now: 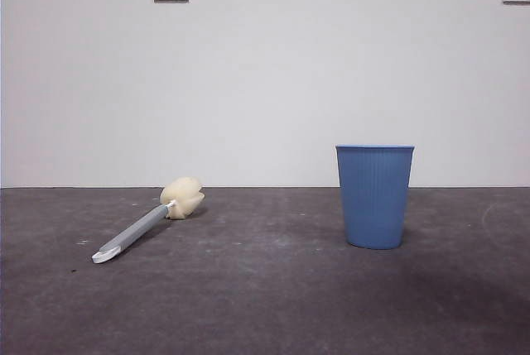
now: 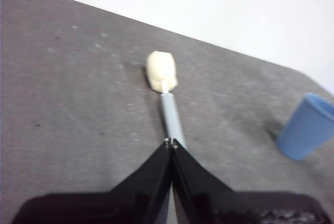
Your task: Pick up the cup brush,pick up the cup,insert the brush into the cup,clean the cup,put the cup brush back,put the cup back to the fixed position on the table
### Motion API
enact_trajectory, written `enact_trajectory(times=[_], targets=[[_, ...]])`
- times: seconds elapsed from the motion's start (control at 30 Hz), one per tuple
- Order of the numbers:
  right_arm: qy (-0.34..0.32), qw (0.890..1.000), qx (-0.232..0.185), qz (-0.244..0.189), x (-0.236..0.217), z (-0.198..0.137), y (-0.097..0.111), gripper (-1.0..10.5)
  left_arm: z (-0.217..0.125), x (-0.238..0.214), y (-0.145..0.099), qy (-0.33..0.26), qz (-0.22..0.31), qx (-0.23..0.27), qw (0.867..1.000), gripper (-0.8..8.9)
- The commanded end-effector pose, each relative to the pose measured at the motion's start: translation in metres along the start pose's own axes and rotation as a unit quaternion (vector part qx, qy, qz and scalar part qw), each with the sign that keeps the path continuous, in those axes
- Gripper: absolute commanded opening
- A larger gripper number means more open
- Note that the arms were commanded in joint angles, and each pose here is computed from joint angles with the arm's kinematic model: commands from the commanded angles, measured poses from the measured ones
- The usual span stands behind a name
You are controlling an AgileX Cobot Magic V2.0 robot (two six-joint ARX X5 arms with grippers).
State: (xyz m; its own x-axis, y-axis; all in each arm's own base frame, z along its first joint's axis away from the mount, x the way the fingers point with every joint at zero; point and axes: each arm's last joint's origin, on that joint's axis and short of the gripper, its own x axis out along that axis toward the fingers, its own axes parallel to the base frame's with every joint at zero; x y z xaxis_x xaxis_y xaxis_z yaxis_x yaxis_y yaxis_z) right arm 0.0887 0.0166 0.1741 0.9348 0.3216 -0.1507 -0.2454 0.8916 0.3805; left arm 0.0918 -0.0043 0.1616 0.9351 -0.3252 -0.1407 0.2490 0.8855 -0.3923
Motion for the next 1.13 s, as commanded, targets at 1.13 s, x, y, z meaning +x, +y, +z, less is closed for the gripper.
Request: enact_trajectory(times=[1.13], targets=[[0.332, 0.928, -0.119, 0.120, -0.046, 0.135, 0.073, 0.0, 0.120, -0.058, -0.082, 0.216, -0.155, 0.078, 0.961, -0.04]])
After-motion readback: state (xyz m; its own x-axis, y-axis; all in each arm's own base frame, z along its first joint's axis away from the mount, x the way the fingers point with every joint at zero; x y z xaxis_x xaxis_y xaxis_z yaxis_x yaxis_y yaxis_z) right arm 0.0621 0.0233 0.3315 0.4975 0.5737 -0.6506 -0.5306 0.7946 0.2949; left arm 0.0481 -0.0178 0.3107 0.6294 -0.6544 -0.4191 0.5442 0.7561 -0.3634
